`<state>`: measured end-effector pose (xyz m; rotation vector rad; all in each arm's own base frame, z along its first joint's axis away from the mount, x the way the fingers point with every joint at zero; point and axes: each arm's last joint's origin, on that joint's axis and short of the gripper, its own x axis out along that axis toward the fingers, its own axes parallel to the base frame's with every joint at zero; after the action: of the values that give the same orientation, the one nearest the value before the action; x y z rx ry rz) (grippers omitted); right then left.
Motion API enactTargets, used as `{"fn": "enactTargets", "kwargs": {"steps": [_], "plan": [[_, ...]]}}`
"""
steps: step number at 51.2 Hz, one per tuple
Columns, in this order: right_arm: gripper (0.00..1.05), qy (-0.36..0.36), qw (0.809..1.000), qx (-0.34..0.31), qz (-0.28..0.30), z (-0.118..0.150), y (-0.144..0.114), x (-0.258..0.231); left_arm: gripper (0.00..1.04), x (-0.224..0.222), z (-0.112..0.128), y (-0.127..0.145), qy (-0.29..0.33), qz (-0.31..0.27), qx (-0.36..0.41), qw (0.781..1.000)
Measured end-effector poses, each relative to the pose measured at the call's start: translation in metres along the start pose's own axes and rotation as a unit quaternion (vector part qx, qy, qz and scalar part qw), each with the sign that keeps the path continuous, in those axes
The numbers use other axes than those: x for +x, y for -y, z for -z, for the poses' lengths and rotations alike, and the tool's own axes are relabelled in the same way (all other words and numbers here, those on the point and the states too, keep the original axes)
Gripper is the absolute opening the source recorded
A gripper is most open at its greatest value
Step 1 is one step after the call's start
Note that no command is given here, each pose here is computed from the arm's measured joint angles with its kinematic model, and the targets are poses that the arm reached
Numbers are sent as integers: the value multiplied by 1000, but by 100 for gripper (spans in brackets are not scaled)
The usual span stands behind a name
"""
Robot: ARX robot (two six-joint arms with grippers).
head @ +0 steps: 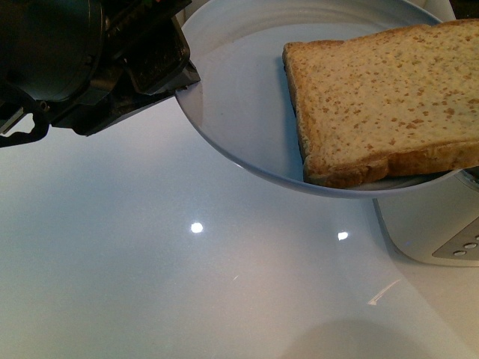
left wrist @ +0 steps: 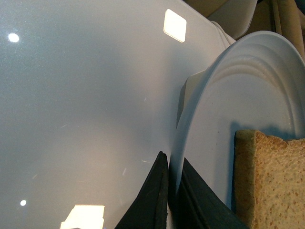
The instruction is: Left arm holds plate, right arm toasts bread
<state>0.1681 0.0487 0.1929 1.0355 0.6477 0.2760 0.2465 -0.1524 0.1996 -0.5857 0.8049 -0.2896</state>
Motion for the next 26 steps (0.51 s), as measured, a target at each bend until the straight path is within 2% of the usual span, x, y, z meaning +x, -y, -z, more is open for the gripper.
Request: {"fn": "enactTargets", "kwargs": {"steps": [15, 26], "plan": [[3, 10, 1000, 4, -11, -9, -8, -13, 3, 0, 0, 0, -1, 1, 0, 1000], [3, 71, 996, -29, -51, -47, -47, -42, 3, 0, 0, 0, -1, 1, -2, 1000]]}}
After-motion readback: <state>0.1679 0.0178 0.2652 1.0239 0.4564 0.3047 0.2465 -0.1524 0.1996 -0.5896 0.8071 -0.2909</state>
